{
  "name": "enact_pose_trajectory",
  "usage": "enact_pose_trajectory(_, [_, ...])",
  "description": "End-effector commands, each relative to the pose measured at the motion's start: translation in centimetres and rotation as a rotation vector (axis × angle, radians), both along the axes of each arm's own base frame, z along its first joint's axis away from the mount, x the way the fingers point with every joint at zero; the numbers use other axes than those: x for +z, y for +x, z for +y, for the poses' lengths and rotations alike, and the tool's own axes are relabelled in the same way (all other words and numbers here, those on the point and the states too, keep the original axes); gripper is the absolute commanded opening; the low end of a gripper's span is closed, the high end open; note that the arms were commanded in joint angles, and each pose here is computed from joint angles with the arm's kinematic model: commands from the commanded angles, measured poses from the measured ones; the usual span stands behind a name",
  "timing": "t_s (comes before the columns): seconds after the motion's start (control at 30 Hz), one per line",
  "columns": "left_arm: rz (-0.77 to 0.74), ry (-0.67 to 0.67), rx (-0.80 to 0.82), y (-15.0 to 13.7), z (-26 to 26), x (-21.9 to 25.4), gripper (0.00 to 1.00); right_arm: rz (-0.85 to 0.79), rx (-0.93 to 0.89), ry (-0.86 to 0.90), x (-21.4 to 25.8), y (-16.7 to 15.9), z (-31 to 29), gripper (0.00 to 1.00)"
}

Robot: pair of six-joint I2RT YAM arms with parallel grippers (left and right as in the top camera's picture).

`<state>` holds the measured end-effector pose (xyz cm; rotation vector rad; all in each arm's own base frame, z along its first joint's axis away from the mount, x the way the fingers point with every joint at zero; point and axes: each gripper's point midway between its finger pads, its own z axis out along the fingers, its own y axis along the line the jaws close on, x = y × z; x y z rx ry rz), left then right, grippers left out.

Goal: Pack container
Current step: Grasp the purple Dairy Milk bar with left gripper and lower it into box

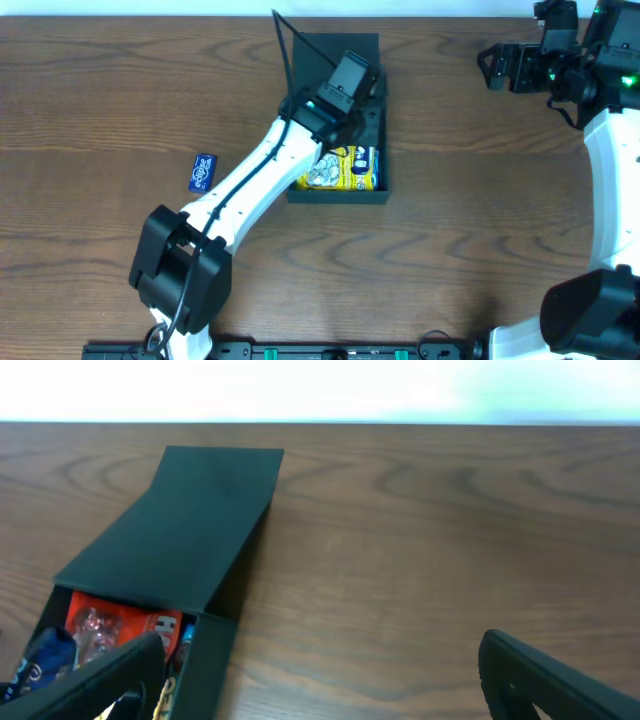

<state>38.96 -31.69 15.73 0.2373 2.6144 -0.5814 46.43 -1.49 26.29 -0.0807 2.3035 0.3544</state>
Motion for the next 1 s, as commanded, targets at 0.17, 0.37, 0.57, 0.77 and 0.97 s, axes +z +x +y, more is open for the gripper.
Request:
enact_pose_trajectory(0.17, [-0.044,-0.018,0.119,0.8,-0.6,1.1,0.06,-0.016,-0.008,0.011,1.0,-0.3,-0.2,0.99])
enact_pose_trajectory(0.37, [-0.051,-0.027,0.117,1.0,-0.8,1.3,0.45,-0.016,-0.008,0.011,1.0,-0.3,-0.2,0.99])
enact_pose_trajectory(0.57, [-0.058,-0.048,0.073,0.9,-1.5,1.6,0.72,-0.017,-0.008,0.011,1.1,-0.3,-0.2,0.99])
enact_pose_trajectory(0.77, [-0.113,0.003,0.035,1.8,-0.1,2.0,0.78,-0.017,-0.008,0.011,1.0,-0.3,-0.2,0.99])
enact_pose_trajectory(0.97, [-0.167,0.151,0.194,4.9,9.4,4.0,0.80,-0.017,-0.008,0.012,1.0,-0.3,-0.2,0.99])
